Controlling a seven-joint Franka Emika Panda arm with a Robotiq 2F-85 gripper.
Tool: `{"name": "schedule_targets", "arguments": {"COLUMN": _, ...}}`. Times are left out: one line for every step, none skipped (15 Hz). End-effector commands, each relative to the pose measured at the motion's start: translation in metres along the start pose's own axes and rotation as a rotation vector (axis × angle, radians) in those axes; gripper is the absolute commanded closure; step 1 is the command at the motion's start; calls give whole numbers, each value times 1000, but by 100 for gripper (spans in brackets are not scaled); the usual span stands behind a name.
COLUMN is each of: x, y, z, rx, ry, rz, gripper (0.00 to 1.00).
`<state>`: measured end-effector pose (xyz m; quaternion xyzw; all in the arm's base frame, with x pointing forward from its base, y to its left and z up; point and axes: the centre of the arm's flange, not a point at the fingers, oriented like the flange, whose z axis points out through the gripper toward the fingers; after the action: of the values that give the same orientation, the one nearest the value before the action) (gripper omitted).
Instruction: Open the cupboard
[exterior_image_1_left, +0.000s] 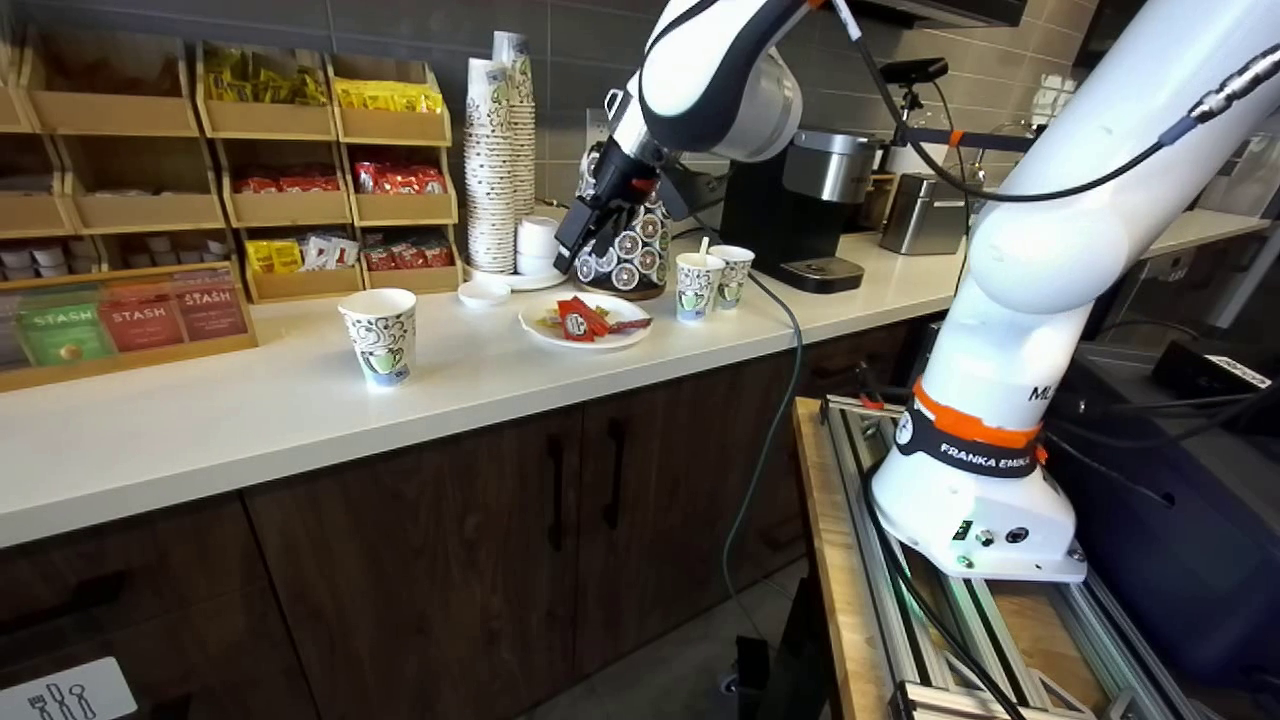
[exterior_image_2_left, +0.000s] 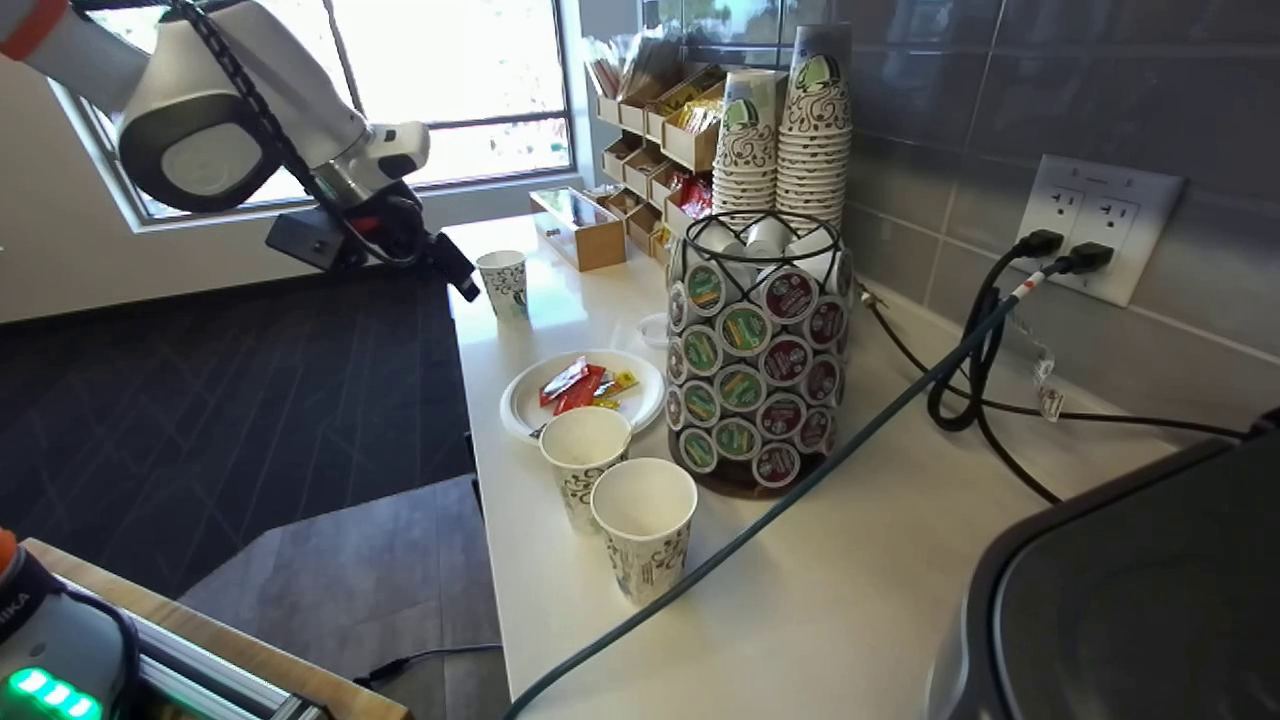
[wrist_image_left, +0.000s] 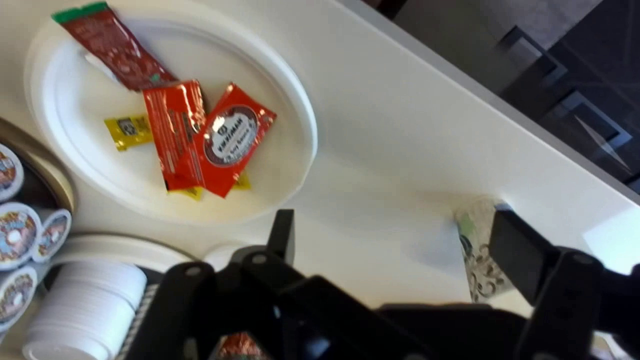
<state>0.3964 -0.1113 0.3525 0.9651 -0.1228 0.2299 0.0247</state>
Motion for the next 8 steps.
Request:
{"name": "schedule_targets", "arguments": {"x": -28, "y": -25, "z": -13, "rx": -64, "ry": -186, "rz": 79, "gripper": 0}}
{"name": "schedule_targets", "arguments": {"x": -29, "y": -33, "z": -9, "rx": -71, "ry": -249, "rz": 103, "gripper": 0}}
{"name": "schedule_targets", "arguments": {"x": -32, "y": -43, "z": -7, "rx": -68, "ry": -316, "rz": 125, "gripper": 0}}
{"name": "schedule_targets", "arguments": {"x": -37, "y": -54, "z": -6, "rx": -67, "ry": -380, "rz": 146, "gripper": 0}}
{"name": "schedule_targets", "arguments": {"x": -44, "y": -63, "z": -5, "rx": -71, "ry": -445, "rz": 164, "gripper": 0}}
{"name": "schedule_targets", "arguments": {"x": -48, "y": -76, "z": -2, "rx": -58, "ry": -494, "rz": 172, "gripper": 0}}
{"name": "schedule_targets", "arguments": {"x": -56, "y": -81, "z": 0, "rx": -62, "ry": -530, "rz": 180, "gripper": 0}}
{"name": "schedule_targets", "arguments": {"x": -60, "y": -88, "z": 11, "rx": -25, "ry": -529, "rz": 175, "gripper": 0}}
